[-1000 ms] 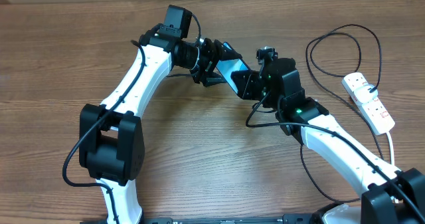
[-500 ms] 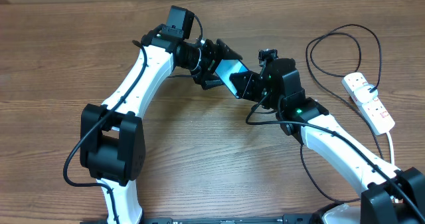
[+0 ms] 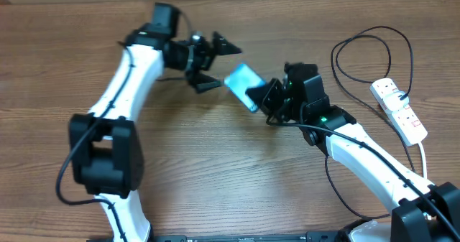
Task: Plug charger to phone and switch on socket
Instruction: 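Grasp the phone's side edge with the right gripper and release left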
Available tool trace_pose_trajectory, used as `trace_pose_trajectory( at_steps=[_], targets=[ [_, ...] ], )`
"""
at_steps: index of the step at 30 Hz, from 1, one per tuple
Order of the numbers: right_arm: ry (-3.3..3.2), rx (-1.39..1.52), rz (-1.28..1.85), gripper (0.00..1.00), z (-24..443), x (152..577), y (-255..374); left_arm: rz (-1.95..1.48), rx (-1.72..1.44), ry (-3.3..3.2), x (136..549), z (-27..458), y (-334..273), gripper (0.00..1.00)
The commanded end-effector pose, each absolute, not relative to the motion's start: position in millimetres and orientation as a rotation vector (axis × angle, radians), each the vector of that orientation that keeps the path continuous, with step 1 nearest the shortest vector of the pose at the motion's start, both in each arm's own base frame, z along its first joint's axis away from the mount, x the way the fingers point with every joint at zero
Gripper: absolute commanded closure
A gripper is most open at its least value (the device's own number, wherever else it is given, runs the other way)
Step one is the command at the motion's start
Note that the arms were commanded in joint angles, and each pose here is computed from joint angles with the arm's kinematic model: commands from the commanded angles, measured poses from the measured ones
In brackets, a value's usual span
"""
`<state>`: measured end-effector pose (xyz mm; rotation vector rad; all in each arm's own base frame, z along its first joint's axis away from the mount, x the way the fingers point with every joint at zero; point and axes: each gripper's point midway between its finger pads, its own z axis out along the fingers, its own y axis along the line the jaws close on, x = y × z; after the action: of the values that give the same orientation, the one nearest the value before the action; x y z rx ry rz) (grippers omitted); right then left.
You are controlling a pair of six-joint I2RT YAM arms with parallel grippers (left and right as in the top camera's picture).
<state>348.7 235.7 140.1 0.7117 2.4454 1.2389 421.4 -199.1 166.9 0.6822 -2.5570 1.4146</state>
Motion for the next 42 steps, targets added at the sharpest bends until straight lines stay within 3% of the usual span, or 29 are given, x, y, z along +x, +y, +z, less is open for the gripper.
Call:
trace_pose_trajectory(
  at_steps=[1, 6, 11, 22, 30, 37, 42],
  targets=[
    [2.505, 0.852, 1.462, 0.96, 152.2, 327.6, 257.2, 1.341, 0.575, -2.917, 413.0, 216.1, -139.1, 0.00],
    [2.639, 0.679, 1.742, 0.96, 171.0, 289.7, 279.7, 0.876, 0.736, -3.170, 367.6, 235.0, -67.4, 0.01],
    [2.780, 0.407, 1.946, 0.96, 182.0, 242.3, 284.4, 0.620, 0.769, -3.324, 327.8, 264.3, -36.2, 0.00],
    [2.837, 0.295, 1.696, 0.96, 211.3, 172.6, 238.8, 0.420, 0.831, -3.388, 273.5, 289.6, -16.5, 0.00],
    [2.594, 0.745, 1.385, 0.96, 228.8, 173.1, 185.9, 0.546, 0.806, -3.341, 259.4, 294.7, -30.5, 0.00],
    [2.499, 0.708, 1.667, 0.96, 221.7, 203.3, 220.9, 0.628, 0.850, -3.374, 245.0, 311.7, -34.4, 0.00],
    [2.457, 0.538, 1.945, 0.96, 231.0, 228.7, 260.1, 0.588, 0.882, -3.492, 207.9, 333.7, -25.5, 0.00]
  ],
)
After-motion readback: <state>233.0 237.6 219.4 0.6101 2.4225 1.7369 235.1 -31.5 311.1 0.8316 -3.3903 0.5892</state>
